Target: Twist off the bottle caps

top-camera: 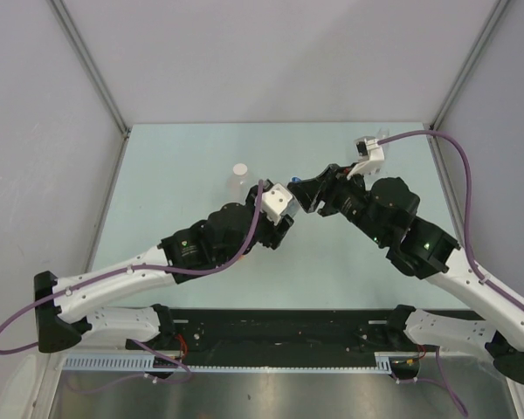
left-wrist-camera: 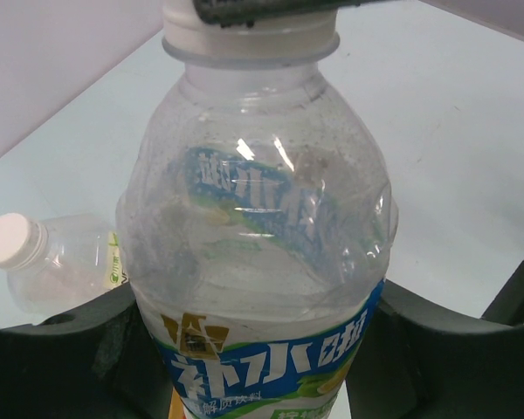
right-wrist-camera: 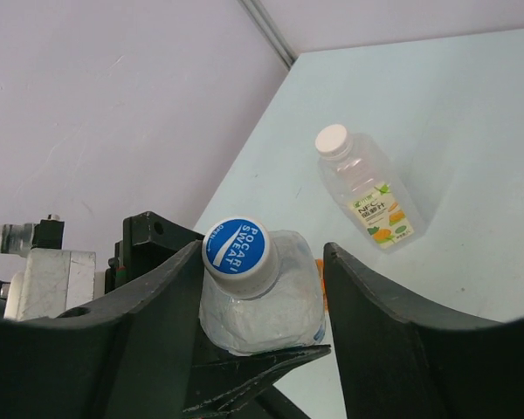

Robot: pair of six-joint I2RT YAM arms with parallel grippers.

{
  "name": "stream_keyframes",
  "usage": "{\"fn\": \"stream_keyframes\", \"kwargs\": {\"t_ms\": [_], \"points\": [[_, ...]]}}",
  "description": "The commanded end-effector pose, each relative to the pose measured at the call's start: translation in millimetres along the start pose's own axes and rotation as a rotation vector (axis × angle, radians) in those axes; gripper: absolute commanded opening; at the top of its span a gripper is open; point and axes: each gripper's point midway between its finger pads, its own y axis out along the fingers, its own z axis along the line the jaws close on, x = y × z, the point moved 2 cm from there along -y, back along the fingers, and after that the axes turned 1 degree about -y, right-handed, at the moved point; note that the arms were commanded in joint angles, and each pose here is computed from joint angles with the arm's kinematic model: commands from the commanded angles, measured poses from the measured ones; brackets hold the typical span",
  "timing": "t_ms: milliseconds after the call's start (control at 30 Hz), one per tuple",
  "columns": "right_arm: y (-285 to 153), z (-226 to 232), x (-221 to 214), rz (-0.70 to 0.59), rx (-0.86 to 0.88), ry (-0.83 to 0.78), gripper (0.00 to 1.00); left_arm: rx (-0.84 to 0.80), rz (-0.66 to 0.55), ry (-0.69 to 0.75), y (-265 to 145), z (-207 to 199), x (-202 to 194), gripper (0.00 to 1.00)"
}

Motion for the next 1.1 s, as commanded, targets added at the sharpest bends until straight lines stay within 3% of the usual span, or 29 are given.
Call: {"fn": "stream_keyframes", "kwargs": {"t_ms": [0, 133, 300, 400, 433, 467, 700, 1067], "points": [[1, 10, 17, -0.06, 0.023, 0.002, 0.57, 0.013, -0.064, 0.004, -4, 2, 22, 0.0], [3, 10, 17, -0.058, 0.026, 0.002, 0.43, 0.015, -0.06, 0.008, -3, 2, 20, 0.0], [6, 9, 12, -0.044, 0.02, -0.003, 0.36, 0.012, -0.062, 0.011, -3, 1, 21, 0.0], [5, 7, 12, -0.041, 0.013, -0.017, 0.21, -0.006, -0.067, 0.015, -4, -2, 22, 0.0], [6, 6, 10, -0.037, 0.009, -0.024, 0.02, -0.019, -0.073, 0.018, -6, -3, 23, 0.0], [5, 5, 10, -0.034, 0.007, -0.042, 0.0, -0.055, -0.084, 0.016, -8, -8, 25, 0.0], [-15, 13, 4, 0.006, 0.136, -0.199, 0.0, -0.325, -0.159, 0.035, -37, -39, 36, 0.0], [-77, 58, -6, 0.071, 0.57, -0.405, 0.0, -0.872, -0.231, 0.003, -100, -84, 58, 0.0]]}}
